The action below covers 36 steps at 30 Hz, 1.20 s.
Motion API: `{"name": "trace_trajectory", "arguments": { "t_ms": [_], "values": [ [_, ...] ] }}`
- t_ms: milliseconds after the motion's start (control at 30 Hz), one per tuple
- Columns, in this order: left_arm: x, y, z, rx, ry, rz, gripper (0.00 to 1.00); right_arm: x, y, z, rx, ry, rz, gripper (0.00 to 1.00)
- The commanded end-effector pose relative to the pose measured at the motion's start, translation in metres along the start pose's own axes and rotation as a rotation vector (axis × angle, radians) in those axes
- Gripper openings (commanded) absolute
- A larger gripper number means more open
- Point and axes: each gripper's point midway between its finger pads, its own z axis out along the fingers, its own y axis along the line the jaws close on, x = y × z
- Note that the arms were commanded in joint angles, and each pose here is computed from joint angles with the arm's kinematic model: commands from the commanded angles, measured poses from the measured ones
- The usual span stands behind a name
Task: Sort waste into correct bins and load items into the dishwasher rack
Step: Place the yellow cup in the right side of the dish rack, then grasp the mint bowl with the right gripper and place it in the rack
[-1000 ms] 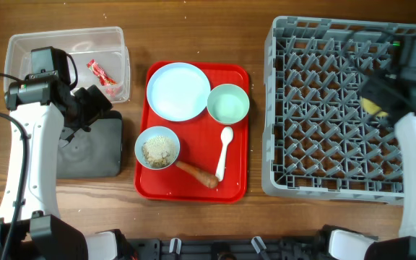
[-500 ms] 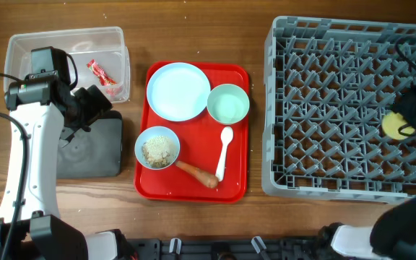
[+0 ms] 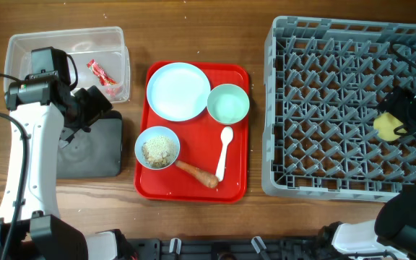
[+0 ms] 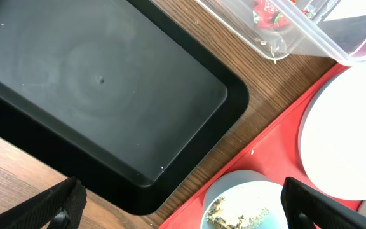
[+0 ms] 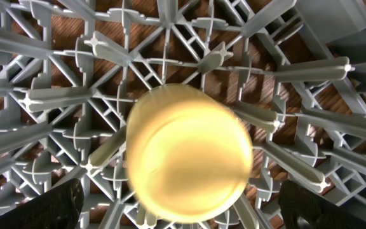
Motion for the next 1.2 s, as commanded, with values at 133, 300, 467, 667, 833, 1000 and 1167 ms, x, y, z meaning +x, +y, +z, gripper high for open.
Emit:
{"name": "trace_trajectory", "arguments": {
  "t_ms": [133, 300, 467, 667, 833, 1000, 1167],
  "values": [
    [0.000, 0.004, -0.003, -0.008, -0.012, -0.013, 1.00, -0.024, 0.051, -0.083, -0.353, -0.206, -0.099, 1.00],
    [0.000, 0.004, -0.003, -0.008, -0.013, -0.013, 1.00, 0.009, 0.140, -0.158, -0.757, -0.305, -0.421, 1.00],
    [0.000, 0.004, -0.003, -0.008, -0.012, -0.013, 1.00, 0.071, 0.226, -0.159, -0.783, -0.243, -0.705, 1.00],
    [0.000, 0.004, -0.003, -0.008, -0.013, -0.013, 1.00, 0.150, 0.320, -0.118, -0.650, -0.198, -0.901, 1.00],
    [0.000, 0.004, -0.003, -0.009, -0.012, -0.013, 1.00, 0.179, 0.353, -0.065, -0.534, -0.164, -0.900, 1.00],
    [0.001, 0.004, -0.003, -0.010, -0.008, -0.013, 1.00, 0.188, 0.362, -0.021, -0.471, -0.114, -0.853, 1.00],
    [0.001, 0.004, -0.003, -0.010, -0.008, -0.013, 1.00, 0.197, 0.362, 0.005, -0.437, -0.061, -0.825, 0.89]
  ]
}}
